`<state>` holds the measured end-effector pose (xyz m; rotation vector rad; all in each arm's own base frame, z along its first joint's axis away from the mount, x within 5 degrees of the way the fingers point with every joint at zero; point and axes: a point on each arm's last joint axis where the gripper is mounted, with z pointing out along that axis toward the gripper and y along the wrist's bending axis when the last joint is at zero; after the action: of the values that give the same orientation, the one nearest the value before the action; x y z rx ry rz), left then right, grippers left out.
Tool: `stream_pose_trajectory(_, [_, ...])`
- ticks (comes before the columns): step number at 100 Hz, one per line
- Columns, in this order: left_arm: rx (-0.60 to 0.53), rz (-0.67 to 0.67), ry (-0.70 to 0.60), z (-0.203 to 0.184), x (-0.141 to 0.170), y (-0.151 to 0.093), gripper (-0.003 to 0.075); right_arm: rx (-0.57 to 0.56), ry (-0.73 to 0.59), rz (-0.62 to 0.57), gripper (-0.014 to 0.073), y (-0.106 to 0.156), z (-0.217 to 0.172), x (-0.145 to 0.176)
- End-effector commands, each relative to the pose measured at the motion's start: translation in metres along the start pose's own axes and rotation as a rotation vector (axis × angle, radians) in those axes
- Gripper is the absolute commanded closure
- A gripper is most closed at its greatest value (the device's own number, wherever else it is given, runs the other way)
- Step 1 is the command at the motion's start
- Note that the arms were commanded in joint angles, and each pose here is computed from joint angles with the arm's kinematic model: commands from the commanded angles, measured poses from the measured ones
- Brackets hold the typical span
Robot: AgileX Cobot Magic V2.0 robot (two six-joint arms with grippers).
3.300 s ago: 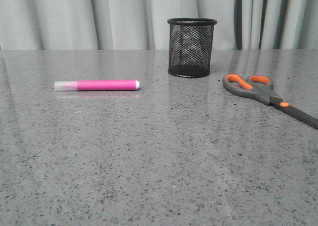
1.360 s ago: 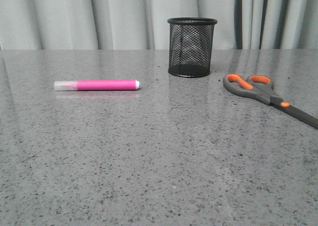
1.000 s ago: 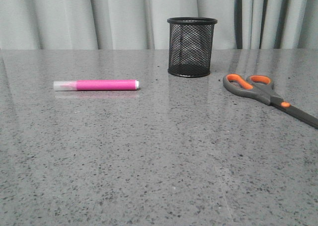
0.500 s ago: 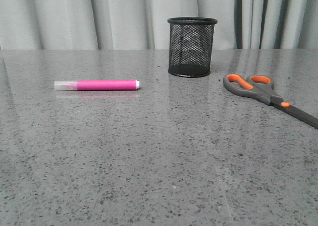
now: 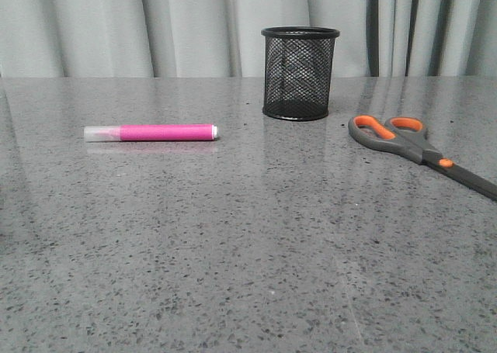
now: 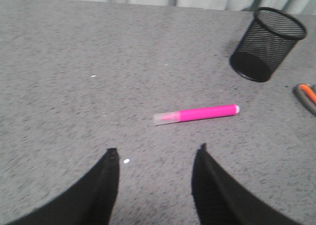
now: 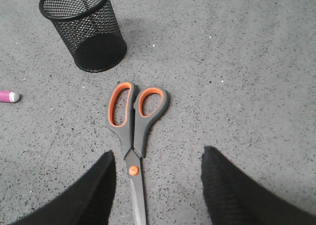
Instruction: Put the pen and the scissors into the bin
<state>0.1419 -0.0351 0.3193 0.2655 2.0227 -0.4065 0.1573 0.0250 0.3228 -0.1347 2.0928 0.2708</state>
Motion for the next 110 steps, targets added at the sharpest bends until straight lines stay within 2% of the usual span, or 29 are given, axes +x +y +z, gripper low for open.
stream_pose_trajectory(1, [0.044, 0.012, -0.092, 0.004, -0.018, -0.002, 0.0342, 0.018, -0.084, -0.014, 0.0223, -0.001, -0.005, -0.015])
stream_pose_trajectory(23, [0.226, 0.191, -0.014, 0.034, -0.030, -0.005, 0.0342, 0.018, -0.084, -0.022, 0.0223, -0.001, -0.005, -0.015])
stream_pose_trajectory(49, [0.467, 0.510, 0.073, 0.082, -0.055, 0.001, 0.0342, 0.019, -0.084, -0.024, 0.0223, -0.001, -0.005, -0.015])
stream_pose_trajectory(62, [0.572, 0.702, 0.086, 0.112, -0.060, -0.005, 0.0342, 0.019, -0.084, -0.024, 0.0223, -0.001, -0.005, -0.015])
stream_pose_trajectory(74, [0.633, 0.828, 0.106, 0.138, -0.064, -0.016, 0.0344, 0.019, -0.084, -0.033, 0.0223, -0.001, -0.005, -0.015])
stream_pose_trajectory(110, [0.739, 0.925, 0.175, 0.208, -0.058, -0.032, 0.0344, 0.019, -0.084, -0.039, 0.0223, -0.001, -0.005, -0.015])
